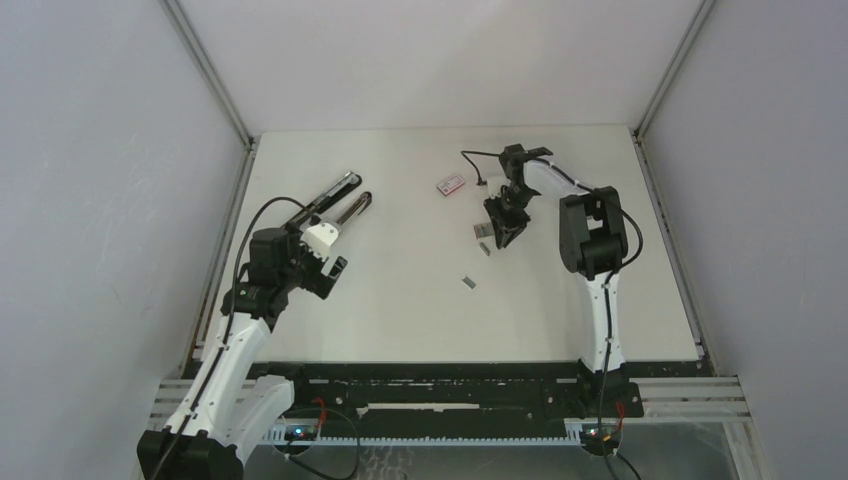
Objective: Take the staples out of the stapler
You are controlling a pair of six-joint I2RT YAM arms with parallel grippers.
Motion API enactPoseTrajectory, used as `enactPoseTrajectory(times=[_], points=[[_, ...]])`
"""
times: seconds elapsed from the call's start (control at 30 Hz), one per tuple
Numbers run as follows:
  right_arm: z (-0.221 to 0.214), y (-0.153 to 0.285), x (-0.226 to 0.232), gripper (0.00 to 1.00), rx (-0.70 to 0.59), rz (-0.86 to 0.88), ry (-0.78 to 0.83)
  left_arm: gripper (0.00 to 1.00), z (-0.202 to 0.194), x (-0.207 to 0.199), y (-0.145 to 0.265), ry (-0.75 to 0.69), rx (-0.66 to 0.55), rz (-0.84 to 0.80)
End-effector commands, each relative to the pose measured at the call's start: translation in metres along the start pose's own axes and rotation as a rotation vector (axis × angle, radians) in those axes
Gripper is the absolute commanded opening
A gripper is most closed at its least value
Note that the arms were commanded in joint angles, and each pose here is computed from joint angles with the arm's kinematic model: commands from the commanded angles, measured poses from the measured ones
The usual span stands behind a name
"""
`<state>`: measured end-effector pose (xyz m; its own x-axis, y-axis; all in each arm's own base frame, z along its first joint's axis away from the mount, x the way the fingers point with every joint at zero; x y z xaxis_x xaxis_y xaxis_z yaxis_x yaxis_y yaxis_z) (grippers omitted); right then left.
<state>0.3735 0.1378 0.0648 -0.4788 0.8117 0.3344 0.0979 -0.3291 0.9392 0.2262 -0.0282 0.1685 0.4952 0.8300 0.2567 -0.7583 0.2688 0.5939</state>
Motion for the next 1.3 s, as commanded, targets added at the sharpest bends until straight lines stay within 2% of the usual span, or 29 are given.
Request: enactPoseTrajectory(times=[0.0,0.2,0.37,0.47,0.73,0.93,1.27], points=[[0.004,0.031,-0.028,0.22,-0.099,-0.142,-0.023,1.00,0.003,0.003,0.000,-0.009,-0.024,0.016],[-0.009,0.048,-0.010,0.28,-0.189,-0.145,0.021,1.00,0.003,0.002,0.000,-0.011,-0.027,0.007],[-0.017,0.045,0.013,0.38,-0.324,-0.205,0.097,1.00,0.003,0.002,0.000,-0.010,-0.027,0.008],[-0.012,0.041,0.023,0.40,-0.361,-0.169,0.088,1.00,0.004,0.002,0.001,-0.011,-0.031,0.011],[0.003,0.019,0.047,0.43,-0.357,-0.207,0.148,1.00,0.003,0.003,0.001,-0.011,-0.025,0.018],[0.006,0.013,0.048,0.43,-0.335,-0.261,0.135,1.00,0.002,0.003,0.000,-0.011,-0.020,0.016],[0.002,0.001,0.052,0.38,-0.287,-0.245,0.158,1.00,0.001,0.003,-0.001,-0.011,-0.018,0.017]])
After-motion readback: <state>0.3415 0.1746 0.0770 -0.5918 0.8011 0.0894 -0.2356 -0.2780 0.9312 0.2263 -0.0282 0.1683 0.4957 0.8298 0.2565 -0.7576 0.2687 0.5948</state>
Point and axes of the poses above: each gripper's point midway between its finger pads, its own y axis back along the fingers, its own x axis along the line the jaws close on, z = x × y, the point moved 5 cm from there along y, back along the fingers, and after that the axes turned 2 degrees about y, right-handed, at the moved point
